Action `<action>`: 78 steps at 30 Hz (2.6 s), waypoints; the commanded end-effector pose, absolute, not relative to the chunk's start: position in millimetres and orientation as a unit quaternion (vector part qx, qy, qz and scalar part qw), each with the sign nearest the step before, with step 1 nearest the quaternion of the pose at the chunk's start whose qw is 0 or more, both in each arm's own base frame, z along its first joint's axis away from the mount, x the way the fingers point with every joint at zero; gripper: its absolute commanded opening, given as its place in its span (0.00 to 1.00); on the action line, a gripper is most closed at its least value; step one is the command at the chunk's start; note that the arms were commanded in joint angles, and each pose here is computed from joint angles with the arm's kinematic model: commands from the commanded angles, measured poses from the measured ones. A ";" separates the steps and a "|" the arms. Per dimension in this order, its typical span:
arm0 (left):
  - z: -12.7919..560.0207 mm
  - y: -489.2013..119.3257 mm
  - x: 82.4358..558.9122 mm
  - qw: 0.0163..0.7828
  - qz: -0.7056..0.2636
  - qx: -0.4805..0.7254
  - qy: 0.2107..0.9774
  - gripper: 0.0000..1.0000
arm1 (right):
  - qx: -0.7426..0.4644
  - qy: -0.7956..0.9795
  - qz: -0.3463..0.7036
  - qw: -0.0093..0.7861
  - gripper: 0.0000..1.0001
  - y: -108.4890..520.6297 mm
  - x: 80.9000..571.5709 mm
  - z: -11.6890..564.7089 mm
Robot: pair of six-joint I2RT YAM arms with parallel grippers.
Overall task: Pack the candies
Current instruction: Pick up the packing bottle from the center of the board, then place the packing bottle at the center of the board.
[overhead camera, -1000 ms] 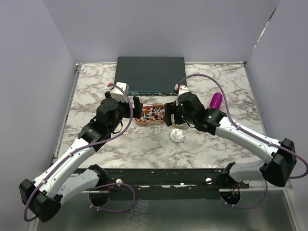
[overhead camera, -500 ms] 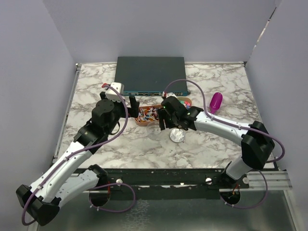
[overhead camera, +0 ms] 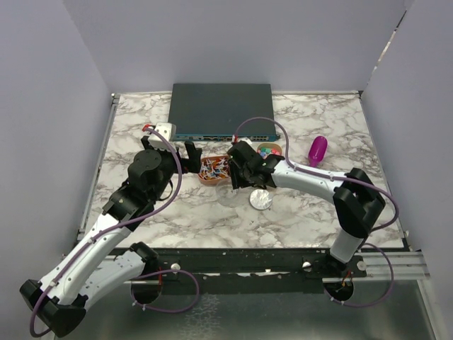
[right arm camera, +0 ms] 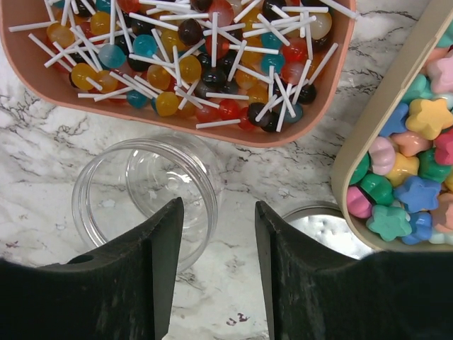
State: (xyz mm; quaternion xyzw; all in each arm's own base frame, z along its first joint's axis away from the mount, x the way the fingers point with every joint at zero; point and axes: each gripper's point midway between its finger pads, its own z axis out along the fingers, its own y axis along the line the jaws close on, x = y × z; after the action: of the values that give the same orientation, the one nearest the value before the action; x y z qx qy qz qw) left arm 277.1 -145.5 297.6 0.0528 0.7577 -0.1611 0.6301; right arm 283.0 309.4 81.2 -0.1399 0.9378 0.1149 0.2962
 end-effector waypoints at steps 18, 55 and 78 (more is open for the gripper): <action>314.2 -141.7 273.9 0.644 -0.166 0.042 0.745 0.99 | -0.130 0.944 0.100 0.286 0.08 313.2 282.7 58.9; 310.0 -144.5 274.7 0.639 -0.169 0.044 0.749 0.99 | -0.134 0.942 0.043 0.305 0.08 272.1 182.6 66.0; 306.7 -146.4 275.9 0.635 -0.169 0.045 0.753 0.99 | -0.126 0.904 0.068 0.402 0.51 296.5 216.2 165.0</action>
State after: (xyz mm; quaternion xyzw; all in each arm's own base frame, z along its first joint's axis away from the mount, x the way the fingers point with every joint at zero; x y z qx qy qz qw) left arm 277.0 -144.5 298.4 0.0489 0.7572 -0.1609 0.6312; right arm 201.8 303.4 148.6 -0.1260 0.9158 0.1063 0.3663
